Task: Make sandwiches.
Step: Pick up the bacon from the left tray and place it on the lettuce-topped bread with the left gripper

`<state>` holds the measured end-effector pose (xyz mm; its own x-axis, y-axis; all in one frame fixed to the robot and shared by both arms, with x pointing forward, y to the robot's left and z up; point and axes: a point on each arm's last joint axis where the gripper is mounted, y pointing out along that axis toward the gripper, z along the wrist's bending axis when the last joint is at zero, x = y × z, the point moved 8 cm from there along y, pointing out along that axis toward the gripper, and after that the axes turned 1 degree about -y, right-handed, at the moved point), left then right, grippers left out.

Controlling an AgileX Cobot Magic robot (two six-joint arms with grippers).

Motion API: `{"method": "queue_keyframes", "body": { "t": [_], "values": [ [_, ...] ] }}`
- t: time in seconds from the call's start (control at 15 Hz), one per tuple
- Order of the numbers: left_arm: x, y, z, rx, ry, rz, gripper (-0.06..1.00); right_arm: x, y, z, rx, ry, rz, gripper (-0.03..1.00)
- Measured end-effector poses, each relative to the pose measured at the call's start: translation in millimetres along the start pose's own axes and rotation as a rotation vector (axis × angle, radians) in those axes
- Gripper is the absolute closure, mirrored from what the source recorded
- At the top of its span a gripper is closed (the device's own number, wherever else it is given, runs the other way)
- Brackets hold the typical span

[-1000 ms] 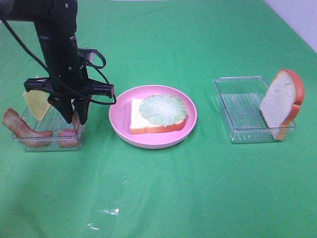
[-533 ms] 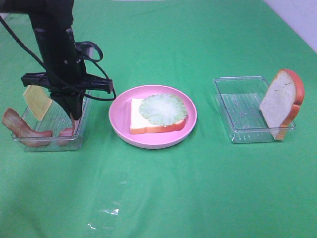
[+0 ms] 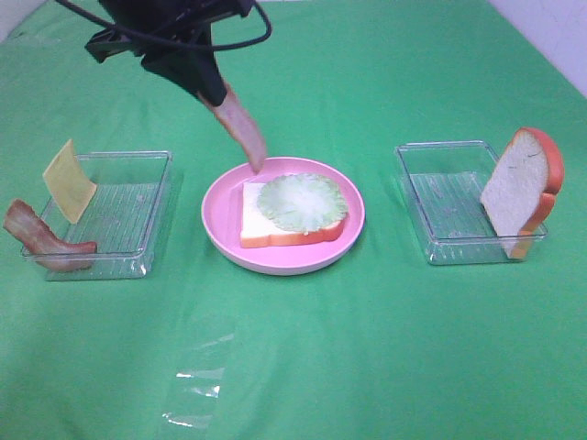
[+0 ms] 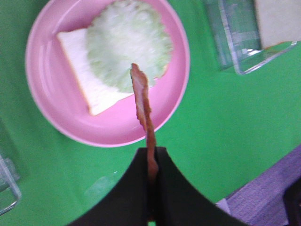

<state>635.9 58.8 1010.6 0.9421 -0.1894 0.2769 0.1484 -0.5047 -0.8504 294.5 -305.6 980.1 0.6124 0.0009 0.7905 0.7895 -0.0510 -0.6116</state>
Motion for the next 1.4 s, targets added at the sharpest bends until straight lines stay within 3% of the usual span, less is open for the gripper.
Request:
{"method": "queue_keyframes", "body": {
  "t": [0.07, 0.27, 0.67, 0.93, 1.4],
  "values": [
    [9, 1, -22, -0.127, 0.044, -0.023, 0.94, 0, 0, 0, 0.000, 0.000, 0.000, 0.07],
    [25, 24, -40, -0.297, 0.064, -0.054, 0.94, 0, 0, 0, 0.000, 0.000, 0.000, 0.07],
    [38, 87, -22, -0.350, -0.005, -0.065, 0.94, 0, 0, 0, 0.000, 0.000, 0.000, 0.07],
    [40, 107, -19, -0.398, -0.009, -0.070, 0.94, 0, 0, 0, 0.001, 0.000, 0.000, 0.07],
    [29, 139, -3, -0.381, -0.038, -0.003, 0.94, 0, 0, 0, 0.001, 0.000, 0.000, 0.07]
  ]
}}
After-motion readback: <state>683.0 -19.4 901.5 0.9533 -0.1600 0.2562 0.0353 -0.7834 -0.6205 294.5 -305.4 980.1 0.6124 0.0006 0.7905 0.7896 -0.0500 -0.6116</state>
